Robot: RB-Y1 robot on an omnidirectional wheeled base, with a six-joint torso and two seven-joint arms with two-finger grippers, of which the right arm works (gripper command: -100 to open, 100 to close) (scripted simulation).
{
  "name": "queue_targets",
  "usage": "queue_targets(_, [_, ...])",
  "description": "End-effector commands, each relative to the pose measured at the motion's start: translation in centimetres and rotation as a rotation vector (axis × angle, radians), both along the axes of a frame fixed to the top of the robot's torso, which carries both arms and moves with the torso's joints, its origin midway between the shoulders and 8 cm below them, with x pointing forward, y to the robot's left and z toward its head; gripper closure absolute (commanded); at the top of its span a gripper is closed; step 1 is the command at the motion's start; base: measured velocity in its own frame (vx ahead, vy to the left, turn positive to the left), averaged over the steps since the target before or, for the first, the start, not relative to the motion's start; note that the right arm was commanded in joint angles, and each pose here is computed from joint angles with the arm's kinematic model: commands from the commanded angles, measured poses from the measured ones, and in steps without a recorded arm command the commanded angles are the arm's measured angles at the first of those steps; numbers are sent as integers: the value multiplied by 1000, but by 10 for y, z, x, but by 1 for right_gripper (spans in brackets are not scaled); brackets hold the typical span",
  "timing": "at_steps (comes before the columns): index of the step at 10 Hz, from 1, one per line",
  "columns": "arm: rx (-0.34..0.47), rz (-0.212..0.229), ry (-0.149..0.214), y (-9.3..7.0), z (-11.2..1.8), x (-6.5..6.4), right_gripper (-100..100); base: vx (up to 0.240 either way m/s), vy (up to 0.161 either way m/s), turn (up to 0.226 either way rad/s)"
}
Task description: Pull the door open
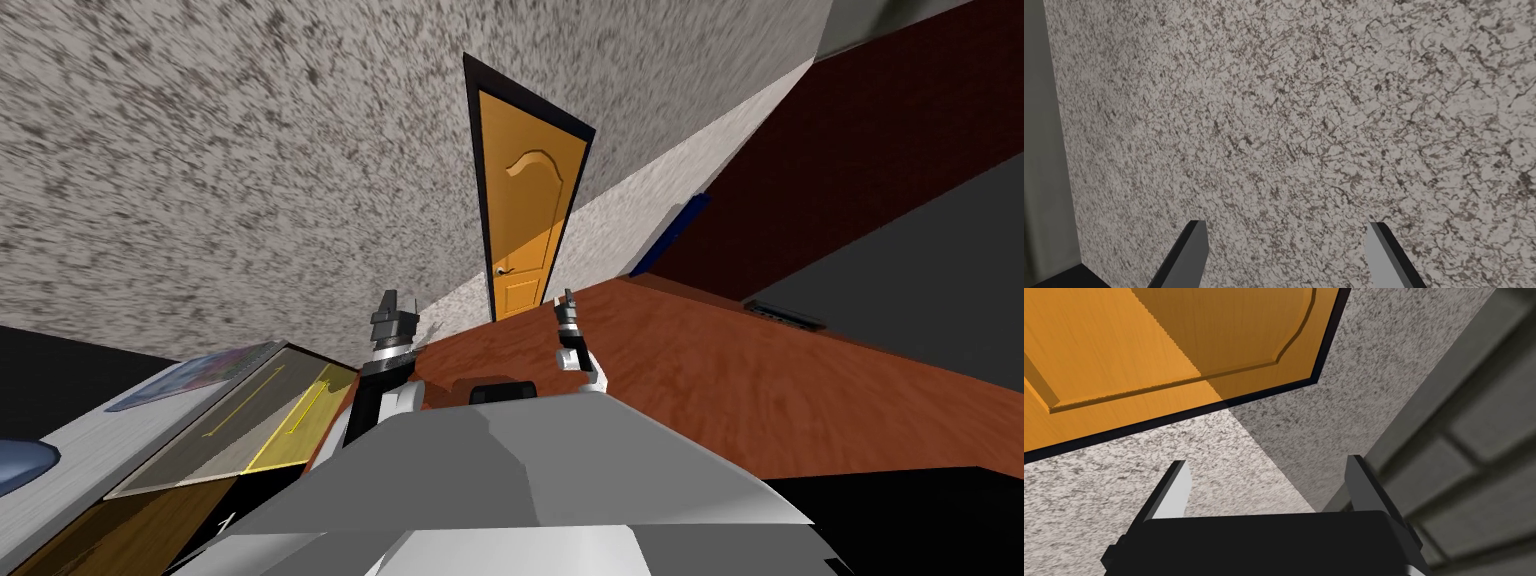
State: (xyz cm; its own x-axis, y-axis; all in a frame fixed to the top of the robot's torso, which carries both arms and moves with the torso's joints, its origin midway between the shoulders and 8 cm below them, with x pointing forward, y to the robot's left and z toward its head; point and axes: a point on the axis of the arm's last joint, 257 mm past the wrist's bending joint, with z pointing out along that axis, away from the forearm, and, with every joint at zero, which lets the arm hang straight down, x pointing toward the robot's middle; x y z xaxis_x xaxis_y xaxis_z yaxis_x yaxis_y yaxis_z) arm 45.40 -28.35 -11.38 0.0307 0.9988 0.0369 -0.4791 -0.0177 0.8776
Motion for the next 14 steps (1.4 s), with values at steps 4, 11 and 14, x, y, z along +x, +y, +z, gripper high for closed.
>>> queue_targets(4, [-10, 14, 65, 1, -37, 20, -100, 92, 6, 102])
queue_targets(11, [-30, 30, 152, 1, -85, 45, -100, 87, 4, 88])
queue_targets(14, [-38, 34, 186, 0, -103, 52, -100, 78, -1, 72])
